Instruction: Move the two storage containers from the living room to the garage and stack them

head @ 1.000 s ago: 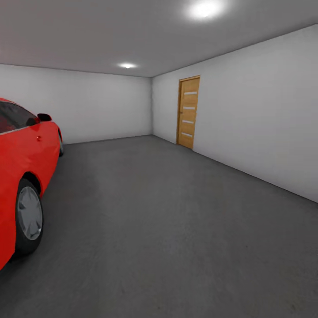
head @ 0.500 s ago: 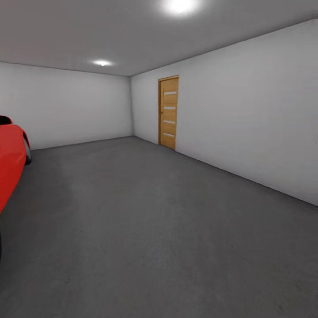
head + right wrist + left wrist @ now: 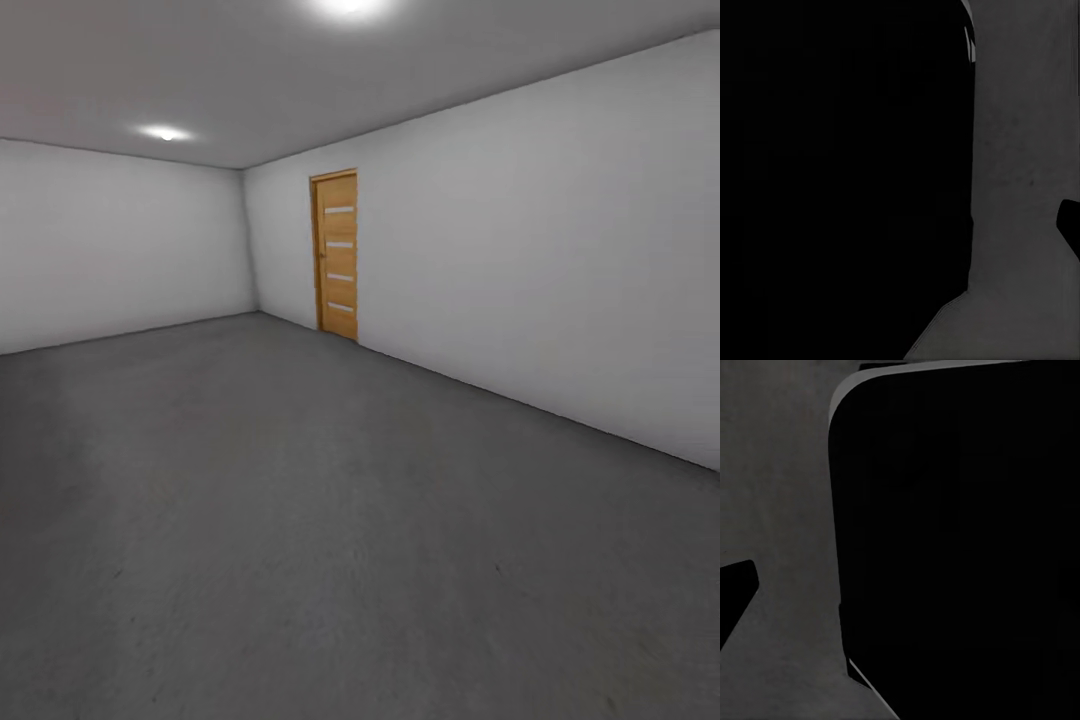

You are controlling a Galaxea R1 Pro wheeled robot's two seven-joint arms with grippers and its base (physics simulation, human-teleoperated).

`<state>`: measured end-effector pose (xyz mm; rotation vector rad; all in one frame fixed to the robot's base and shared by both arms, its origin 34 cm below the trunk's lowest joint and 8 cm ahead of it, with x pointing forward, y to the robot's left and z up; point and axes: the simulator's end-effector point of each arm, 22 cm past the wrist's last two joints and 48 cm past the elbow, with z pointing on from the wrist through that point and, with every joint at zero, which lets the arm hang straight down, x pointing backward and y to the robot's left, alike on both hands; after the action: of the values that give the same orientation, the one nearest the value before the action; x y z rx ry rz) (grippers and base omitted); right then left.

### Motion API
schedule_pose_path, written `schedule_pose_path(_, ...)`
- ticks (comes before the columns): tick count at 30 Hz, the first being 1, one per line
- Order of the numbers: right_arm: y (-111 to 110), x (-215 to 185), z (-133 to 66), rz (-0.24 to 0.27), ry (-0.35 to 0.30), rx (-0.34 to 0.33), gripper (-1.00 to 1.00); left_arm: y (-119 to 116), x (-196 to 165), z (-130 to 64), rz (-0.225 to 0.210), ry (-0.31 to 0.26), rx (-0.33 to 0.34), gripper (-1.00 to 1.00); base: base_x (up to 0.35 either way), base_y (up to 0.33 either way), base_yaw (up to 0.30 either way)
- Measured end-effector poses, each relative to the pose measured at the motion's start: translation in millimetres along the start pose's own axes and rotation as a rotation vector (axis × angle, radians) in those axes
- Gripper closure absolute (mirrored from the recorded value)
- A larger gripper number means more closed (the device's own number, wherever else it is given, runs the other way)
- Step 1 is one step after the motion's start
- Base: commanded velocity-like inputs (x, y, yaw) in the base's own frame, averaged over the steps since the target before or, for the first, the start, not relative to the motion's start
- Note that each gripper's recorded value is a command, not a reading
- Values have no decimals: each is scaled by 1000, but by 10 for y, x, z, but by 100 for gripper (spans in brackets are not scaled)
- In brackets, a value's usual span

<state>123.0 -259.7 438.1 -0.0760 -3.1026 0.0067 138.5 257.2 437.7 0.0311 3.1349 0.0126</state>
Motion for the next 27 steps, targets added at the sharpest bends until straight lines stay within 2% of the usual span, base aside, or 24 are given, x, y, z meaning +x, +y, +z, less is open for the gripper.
schedule_pose_path(27,0,0,0,0,0,0,-100,0,-4,0,0,-2,0,-100,344,0,-263)
